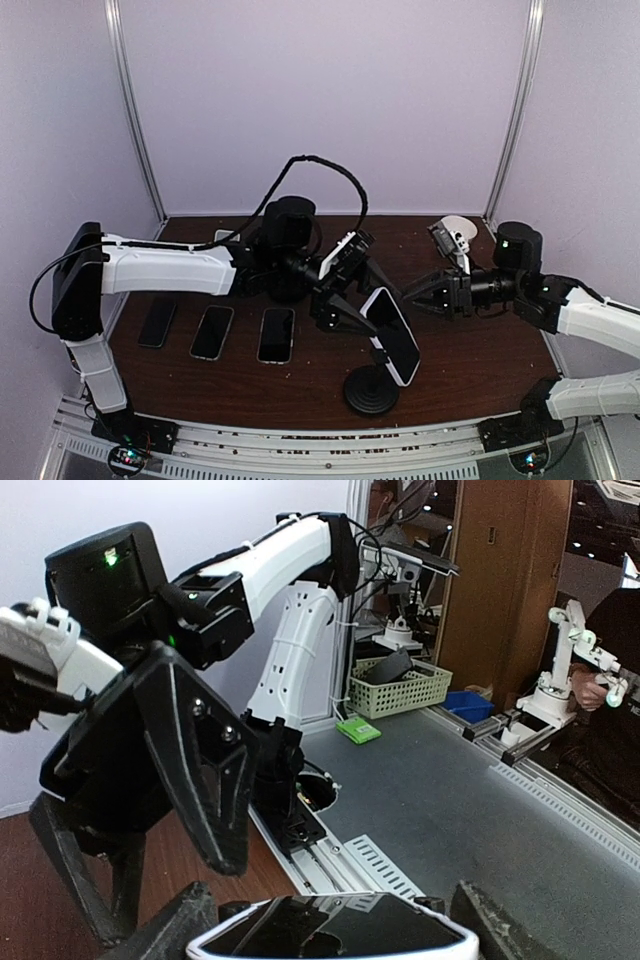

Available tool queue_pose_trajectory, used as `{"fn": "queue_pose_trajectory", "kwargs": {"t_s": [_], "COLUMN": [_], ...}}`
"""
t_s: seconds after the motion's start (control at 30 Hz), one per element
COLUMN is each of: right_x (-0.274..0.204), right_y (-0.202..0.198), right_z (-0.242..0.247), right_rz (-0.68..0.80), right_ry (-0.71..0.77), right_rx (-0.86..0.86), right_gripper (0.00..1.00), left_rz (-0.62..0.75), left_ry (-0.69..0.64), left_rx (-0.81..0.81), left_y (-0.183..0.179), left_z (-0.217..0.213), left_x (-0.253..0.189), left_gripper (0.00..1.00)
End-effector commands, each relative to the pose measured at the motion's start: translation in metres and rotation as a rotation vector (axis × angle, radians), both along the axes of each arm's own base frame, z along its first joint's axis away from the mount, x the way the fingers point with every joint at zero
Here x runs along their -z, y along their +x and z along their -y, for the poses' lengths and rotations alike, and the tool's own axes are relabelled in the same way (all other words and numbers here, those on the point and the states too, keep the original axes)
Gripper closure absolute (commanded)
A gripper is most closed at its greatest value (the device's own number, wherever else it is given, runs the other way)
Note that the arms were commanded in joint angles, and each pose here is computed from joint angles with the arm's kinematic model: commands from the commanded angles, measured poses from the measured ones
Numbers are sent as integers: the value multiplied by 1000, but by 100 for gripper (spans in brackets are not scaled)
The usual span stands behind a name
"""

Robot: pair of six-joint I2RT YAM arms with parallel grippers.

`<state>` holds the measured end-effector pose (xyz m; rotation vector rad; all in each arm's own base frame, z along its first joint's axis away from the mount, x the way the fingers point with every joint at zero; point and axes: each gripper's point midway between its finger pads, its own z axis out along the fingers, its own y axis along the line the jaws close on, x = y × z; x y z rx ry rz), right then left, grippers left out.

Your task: Remove the phone from the phone stand

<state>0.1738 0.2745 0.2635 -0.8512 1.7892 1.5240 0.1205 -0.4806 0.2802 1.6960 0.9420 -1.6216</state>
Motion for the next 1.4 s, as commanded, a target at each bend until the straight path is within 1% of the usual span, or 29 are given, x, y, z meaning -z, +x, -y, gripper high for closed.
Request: {"fn": "queue_pose_trajectory", "kwargs": {"t_s": [0.0,0.13,0.2,0.37,0.47,0.57,0.67,0.8,0.93,1.1,1.2,1.37], "right_x": [-3,8,11,14,22,30,38,44,49,58,63,52], "right_y": [-7,-10,-12,-25,-32,-34,-35,-40,-46,-60,-64,-60], "right_z": [-2,1,0,-13,-16,-15,-15,-15,-16,-16,-12,-11], "right_rz": [20,-21,-34,-44,-61,-78,-101,-113,-104,-129,-132,-87], "right_ry": [2,-1,1,-2,-15,-30,-37,-28,-54,-48,-48,-29], "right_rx": [-29,-16,-25,-101,-123,-105,-98,-100,-109,-140,-129,-109], "right_gripper": [26,18,19,24,24,18,15,9,12,18,20,13], "left_rz": [132,165,177,196,211,218,229,241,244,248,254,253], "left_ry": [-168,-168,-165,-167,-169,-164,-164,-168,-168,-164,-158,-154], "left_rx": [66,70,73,75,74,78,80,84,83,83,81,77], "left_y": [-5,-7,-7,-7,-8,-9,-10,-11,-10,-10,-9,-7], "left_z": [-8,-10,-10,-11,-13,-14,-16,-16,-16,-17,-17,-14], "left_x": [-43,-39,-36,-33,-31,-29,-29,-27,-24,-23,-22,-18], "left_gripper": [68,70,70,72,72,73,73,74,74,73,74,71]}}
